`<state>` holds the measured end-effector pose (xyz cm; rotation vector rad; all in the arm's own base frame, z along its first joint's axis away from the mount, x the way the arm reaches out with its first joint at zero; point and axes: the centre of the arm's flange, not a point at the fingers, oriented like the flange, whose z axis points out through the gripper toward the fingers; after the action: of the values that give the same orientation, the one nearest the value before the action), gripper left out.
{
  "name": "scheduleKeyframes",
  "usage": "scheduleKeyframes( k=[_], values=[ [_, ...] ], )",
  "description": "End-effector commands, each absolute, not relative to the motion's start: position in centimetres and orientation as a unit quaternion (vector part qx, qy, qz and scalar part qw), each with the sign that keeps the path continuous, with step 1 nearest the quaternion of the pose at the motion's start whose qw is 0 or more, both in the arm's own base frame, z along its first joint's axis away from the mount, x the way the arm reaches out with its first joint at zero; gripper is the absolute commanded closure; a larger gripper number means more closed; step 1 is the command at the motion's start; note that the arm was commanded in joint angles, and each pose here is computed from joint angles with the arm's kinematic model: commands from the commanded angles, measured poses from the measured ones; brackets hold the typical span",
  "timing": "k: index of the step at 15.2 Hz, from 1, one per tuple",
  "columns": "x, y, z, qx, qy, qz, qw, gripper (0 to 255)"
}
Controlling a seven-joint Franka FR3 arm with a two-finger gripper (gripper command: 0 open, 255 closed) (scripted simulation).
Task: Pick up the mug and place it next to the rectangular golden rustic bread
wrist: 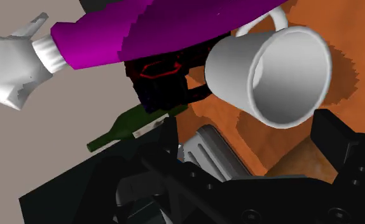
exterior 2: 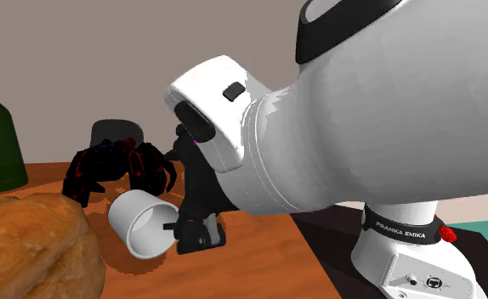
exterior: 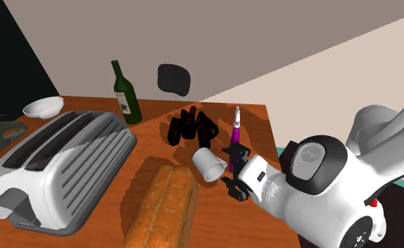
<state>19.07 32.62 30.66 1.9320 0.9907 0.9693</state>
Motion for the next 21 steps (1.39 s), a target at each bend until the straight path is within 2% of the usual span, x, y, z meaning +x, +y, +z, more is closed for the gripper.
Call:
scheduleKeyframes(
  k=[1, 9, 17, 18, 21],
  values=[
    [16.9, 31.3, 26.7, 0.7, 0.407, 0.429, 0.399, 0],
    [20.6, 30.5, 25.4, 0.7, 0.407, 0.429, 0.399, 0],
    [20.6, 30.5, 25.4, 0.701, 0.407, 0.429, 0.399, 0],
    [20.6, 30.5, 25.4, 0.701, 0.407, 0.429, 0.399, 255],
    [20.6, 30.5, 25.4, 0.701, 0.407, 0.429, 0.399, 255]
  ],
)
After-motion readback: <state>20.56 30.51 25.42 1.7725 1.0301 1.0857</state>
